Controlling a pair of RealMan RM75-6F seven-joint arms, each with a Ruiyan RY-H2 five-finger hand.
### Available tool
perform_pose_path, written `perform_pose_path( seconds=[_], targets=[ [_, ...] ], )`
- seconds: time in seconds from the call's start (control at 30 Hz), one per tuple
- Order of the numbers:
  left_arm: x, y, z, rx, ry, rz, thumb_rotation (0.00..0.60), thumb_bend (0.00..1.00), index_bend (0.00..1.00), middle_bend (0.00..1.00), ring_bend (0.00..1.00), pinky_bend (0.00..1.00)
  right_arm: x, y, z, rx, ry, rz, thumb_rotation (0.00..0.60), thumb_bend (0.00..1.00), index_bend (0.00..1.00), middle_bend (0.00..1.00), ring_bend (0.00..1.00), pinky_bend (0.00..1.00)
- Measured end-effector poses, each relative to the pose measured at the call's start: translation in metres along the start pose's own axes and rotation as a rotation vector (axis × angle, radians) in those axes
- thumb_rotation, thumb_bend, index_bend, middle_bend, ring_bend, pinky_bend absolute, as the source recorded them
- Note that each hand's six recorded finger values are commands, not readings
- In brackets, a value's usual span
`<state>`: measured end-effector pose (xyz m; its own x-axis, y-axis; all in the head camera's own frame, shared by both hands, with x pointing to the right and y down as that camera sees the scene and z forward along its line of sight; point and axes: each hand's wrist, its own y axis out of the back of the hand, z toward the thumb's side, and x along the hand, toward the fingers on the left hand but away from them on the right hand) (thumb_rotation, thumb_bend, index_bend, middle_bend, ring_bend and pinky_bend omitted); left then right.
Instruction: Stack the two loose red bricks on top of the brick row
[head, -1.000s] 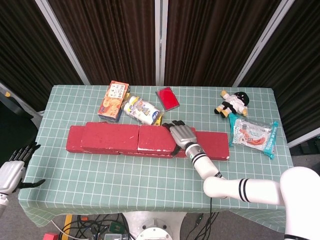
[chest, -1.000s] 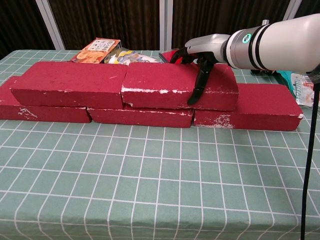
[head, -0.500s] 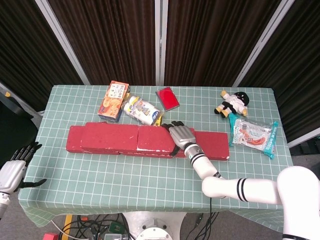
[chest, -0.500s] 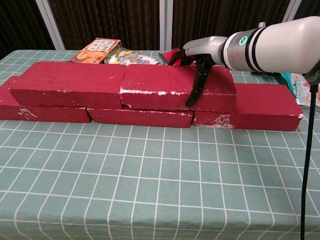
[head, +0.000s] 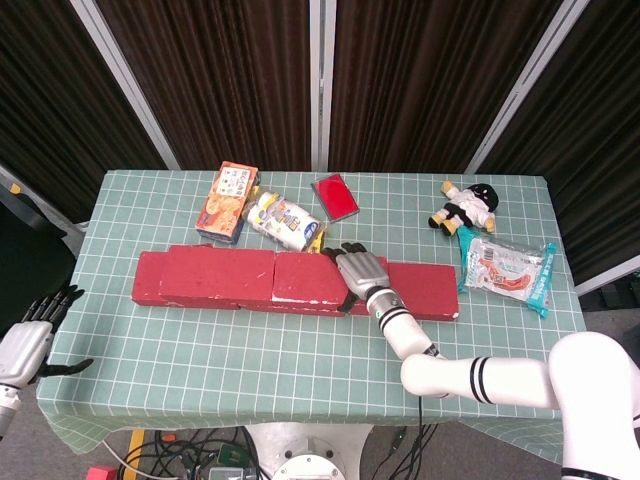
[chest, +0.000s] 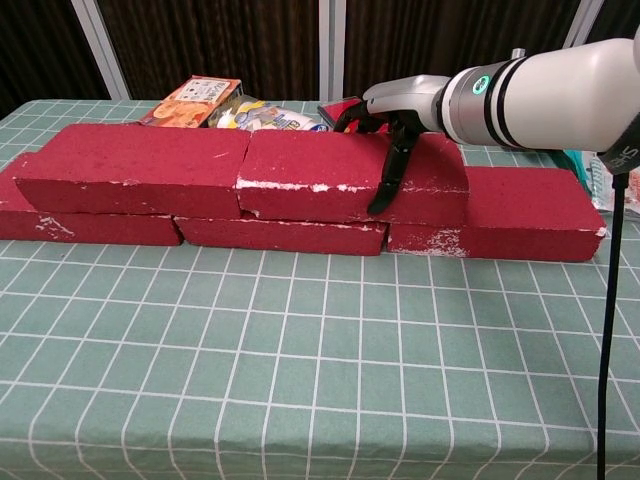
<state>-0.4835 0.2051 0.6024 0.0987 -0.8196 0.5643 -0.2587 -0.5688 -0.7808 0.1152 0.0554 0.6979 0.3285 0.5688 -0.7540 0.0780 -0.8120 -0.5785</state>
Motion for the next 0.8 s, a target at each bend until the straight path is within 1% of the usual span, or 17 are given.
perform_pose_path(
  seconds=[0.23, 0.33, 0.4, 0.47, 0.53, 0.6, 0.67, 0.8],
  targets=[
    [0.0005, -0.0011, -0.0004, 0.000, 0.001, -0.005, 0.600, 0.09, 0.00, 0.00, 0.00, 0.00, -0.0012, -0.0016, 0.0001, -0.001, -0.004, 0.002, 0.600, 0.00, 0.17, 0.28, 0.00, 0.00],
    [0.0007, -0.0009, 0.0001, 0.000, -0.001, -0.005, 0.600, 0.09, 0.00, 0.00, 0.00, 0.00, -0.0018, -0.0039, 0.0000, 0.003, -0.007, 0.009, 0.600, 0.00, 0.14, 0.25, 0.00, 0.00],
    [0.0007, -0.0010, 0.0002, 0.001, -0.002, -0.005, 0.600, 0.09, 0.00, 0.00, 0.00, 0.00, -0.0021, -0.0051, 0.0000, 0.005, -0.009, 0.013, 0.600, 0.00, 0.06, 0.21, 0.00, 0.00],
    [0.0006, -0.0018, -0.0001, 0.002, -0.001, -0.008, 0.600, 0.09, 0.00, 0.00, 0.00, 0.00, -0.0023, -0.0057, -0.0002, 0.006, -0.013, 0.014, 0.600, 0.00, 0.01, 0.16, 0.00, 0.00],
    [0.0007, -0.0033, -0.0005, 0.002, 0.001, -0.013, 0.600, 0.09, 0.00, 0.00, 0.00, 0.00, -0.0021, -0.0067, -0.0007, 0.007, -0.017, 0.019, 0.600, 0.00, 0.00, 0.08, 0.00, 0.00],
    [0.0007, -0.0046, -0.0009, 0.000, 0.002, -0.017, 0.600, 0.09, 0.00, 0.00, 0.00, 0.00, -0.0019, -0.0068, -0.0009, 0.010, -0.020, 0.020, 0.600, 0.00, 0.00, 0.02, 0.00, 0.00],
    [0.0008, -0.0053, -0.0011, -0.001, 0.002, -0.018, 0.600, 0.09, 0.00, 0.00, 0.00, 0.00, -0.0018, -0.0059, -0.0007, 0.010, -0.019, 0.014, 0.600, 0.00, 0.00, 0.00, 0.00, 0.00],
    [0.0008, -0.0056, -0.0009, -0.001, 0.000, -0.018, 0.600, 0.09, 0.00, 0.00, 0.00, 0.00, -0.0008, -0.0062, 0.0002, 0.010, -0.012, 0.012, 0.600, 0.00, 0.00, 0.00, 0.00, 0.00]
  ],
)
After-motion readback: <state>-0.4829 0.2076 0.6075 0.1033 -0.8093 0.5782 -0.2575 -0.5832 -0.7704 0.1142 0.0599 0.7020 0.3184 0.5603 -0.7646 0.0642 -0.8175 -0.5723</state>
